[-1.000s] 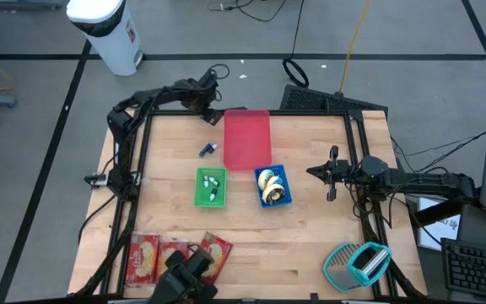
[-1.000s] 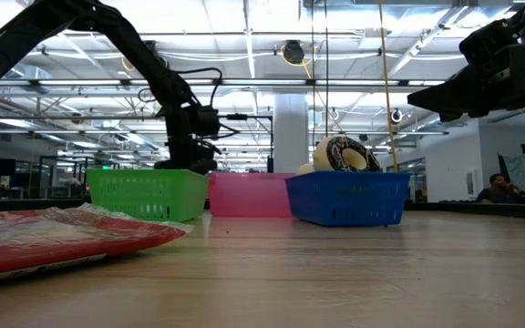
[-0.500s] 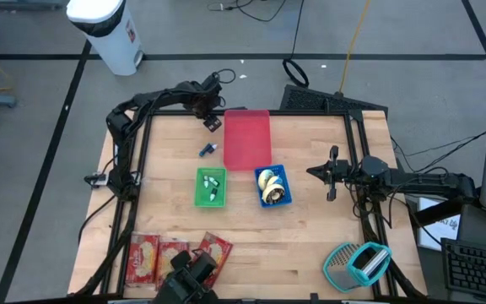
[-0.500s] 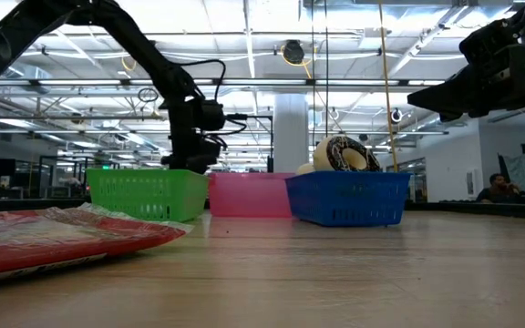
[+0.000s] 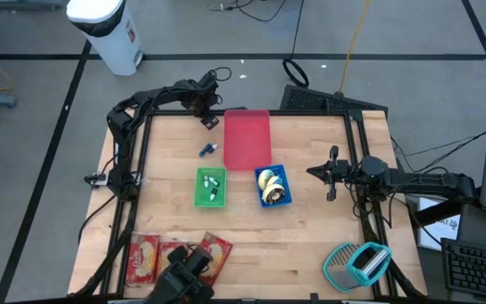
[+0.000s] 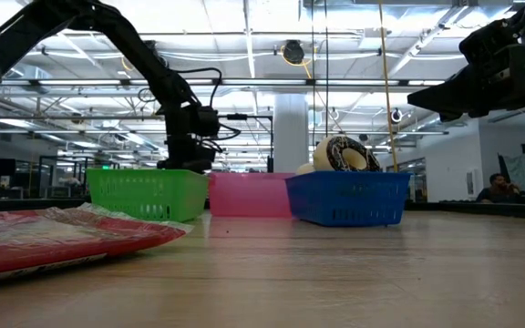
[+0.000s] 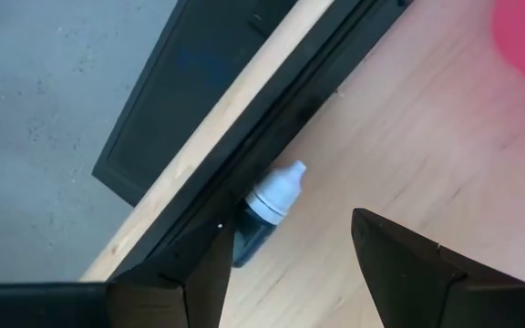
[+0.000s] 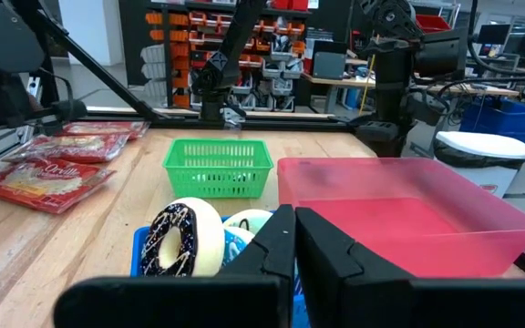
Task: Pick & Place Food Item
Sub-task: Put the black food coloring bottle into the green bin
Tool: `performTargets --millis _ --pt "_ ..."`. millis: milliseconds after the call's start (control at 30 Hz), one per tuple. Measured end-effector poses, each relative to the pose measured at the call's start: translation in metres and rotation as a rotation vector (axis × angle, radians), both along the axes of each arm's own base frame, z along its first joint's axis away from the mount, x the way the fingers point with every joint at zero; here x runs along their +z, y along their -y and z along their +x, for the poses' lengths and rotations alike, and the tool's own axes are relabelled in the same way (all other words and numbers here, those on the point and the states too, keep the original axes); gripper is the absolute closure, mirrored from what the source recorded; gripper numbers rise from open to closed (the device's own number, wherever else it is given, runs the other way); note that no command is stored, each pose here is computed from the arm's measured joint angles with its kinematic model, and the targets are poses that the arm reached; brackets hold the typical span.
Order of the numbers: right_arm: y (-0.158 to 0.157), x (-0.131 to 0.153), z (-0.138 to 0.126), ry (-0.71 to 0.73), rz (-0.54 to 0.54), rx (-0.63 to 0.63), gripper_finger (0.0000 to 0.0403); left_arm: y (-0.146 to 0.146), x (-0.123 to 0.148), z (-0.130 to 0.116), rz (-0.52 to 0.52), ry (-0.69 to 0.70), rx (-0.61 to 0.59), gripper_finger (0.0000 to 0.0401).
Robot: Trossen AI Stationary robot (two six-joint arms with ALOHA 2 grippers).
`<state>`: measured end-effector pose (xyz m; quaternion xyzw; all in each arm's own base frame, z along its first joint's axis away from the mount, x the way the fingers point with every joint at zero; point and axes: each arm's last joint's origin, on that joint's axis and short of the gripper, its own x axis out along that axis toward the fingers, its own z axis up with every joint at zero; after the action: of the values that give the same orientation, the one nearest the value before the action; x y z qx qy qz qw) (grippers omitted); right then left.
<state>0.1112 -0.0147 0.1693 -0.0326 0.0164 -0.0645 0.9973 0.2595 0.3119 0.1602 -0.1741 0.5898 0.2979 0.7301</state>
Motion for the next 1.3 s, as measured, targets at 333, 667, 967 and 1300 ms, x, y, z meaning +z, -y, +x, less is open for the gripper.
performTargets --millis 333,667,967,1300 --pt "0.0 0.0 0.0 0.0 0.0 0.0 0.0399 0.008 -0.002 -0.004 -0.095 -0.025 -0.008 0.0176" --pt "0.0 0.0 0.0 0.0 0.0 0.0 0.0399 0.009 -0.005 -0.005 -0.082 -0.045 0.012 0.0176" --pt "0.0 0.0 0.0 0.0 0.0 0.0 0.0398 0.01 -0.014 -0.007 -0.07 -0.026 0.039 0.0176" --pt "0.0 0.0 0.0 0.0 0.0 0.0 0.0399 0.008 -0.02 -0.017 -0.11 0.005 0.131 0.0247"
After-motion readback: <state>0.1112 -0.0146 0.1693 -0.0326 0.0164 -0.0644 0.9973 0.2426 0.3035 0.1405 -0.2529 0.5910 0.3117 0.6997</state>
